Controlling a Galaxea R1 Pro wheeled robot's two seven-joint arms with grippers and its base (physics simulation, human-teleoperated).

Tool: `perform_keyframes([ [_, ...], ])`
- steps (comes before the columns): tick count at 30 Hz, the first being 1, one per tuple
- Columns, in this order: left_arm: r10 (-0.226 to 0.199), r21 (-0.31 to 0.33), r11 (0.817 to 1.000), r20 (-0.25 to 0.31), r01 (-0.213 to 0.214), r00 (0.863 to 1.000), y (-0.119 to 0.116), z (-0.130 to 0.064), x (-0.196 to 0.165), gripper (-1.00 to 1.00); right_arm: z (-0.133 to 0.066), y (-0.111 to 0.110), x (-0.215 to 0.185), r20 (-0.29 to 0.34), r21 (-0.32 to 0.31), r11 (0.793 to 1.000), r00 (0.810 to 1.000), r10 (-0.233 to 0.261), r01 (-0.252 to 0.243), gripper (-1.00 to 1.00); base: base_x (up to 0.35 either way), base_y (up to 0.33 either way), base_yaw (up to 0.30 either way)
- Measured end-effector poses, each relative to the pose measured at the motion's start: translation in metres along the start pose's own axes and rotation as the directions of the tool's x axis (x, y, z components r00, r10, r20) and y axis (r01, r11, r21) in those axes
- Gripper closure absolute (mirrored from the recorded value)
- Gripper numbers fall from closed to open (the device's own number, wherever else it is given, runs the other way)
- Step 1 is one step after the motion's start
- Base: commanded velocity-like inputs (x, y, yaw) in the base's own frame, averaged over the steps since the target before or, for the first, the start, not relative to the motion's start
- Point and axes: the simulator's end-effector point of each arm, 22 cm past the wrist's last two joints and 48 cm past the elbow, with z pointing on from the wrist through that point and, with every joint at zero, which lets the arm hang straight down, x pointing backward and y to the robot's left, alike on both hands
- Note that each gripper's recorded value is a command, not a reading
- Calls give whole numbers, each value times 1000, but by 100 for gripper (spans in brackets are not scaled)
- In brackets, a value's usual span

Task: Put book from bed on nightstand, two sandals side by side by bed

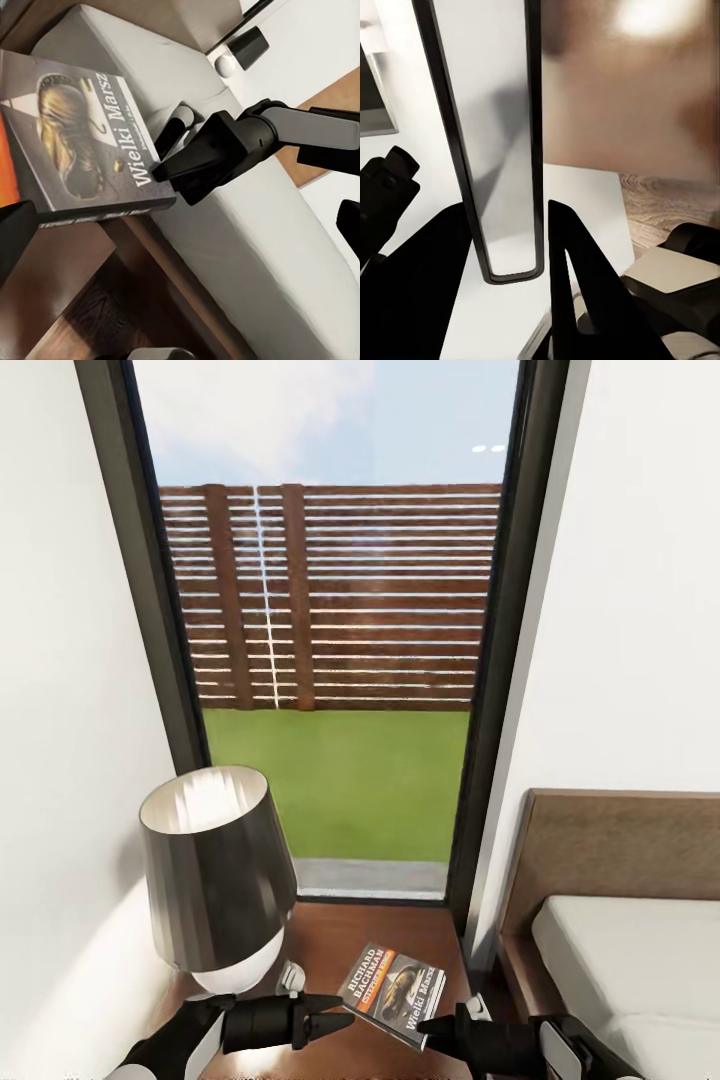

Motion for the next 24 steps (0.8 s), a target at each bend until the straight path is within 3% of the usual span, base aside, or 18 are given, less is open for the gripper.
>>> perform_keyframes([
  [24,0,-1,1000,0,0,1000,33,5,38,-100,19,-47,2,1,0,1000,1000,-1,1,100,0,0,0],
])
